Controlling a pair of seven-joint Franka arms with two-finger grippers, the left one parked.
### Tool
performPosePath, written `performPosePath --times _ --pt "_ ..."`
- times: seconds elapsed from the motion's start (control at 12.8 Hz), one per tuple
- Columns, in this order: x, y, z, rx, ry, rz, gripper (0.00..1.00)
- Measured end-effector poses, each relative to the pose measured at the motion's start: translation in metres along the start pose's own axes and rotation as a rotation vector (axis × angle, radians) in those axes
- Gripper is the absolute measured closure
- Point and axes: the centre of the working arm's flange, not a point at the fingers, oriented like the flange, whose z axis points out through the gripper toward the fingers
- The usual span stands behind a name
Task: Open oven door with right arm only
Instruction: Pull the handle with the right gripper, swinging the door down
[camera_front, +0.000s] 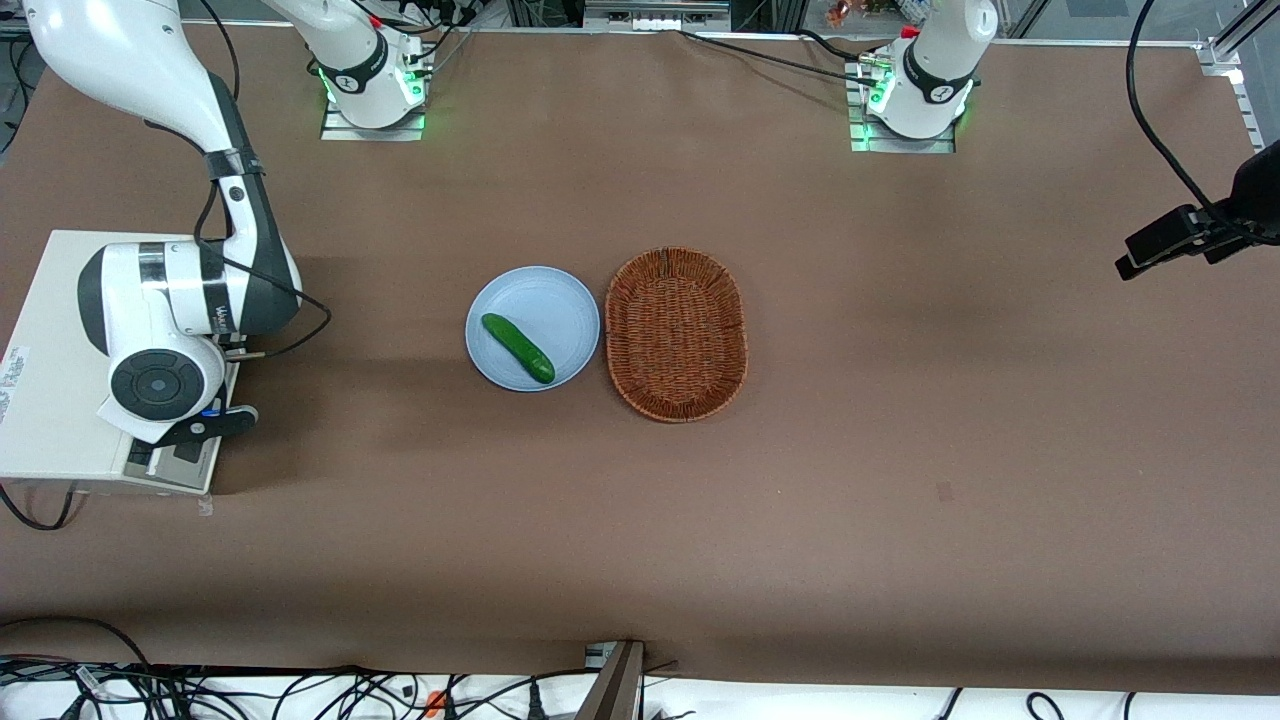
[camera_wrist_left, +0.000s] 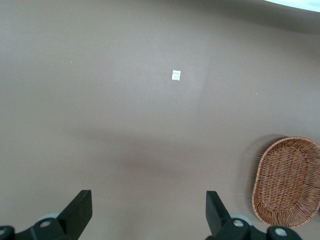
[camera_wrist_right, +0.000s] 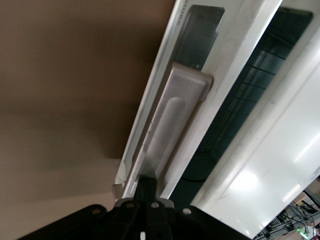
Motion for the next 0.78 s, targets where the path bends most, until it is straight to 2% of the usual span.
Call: performPosePath --times 0.39,0.78 --pt "0.012 -0.03 0.0 0.1 0.033 -0.011 0.99" --pt "0.037 -0.071 0.019 0.147 0.051 -0.03 0.99"
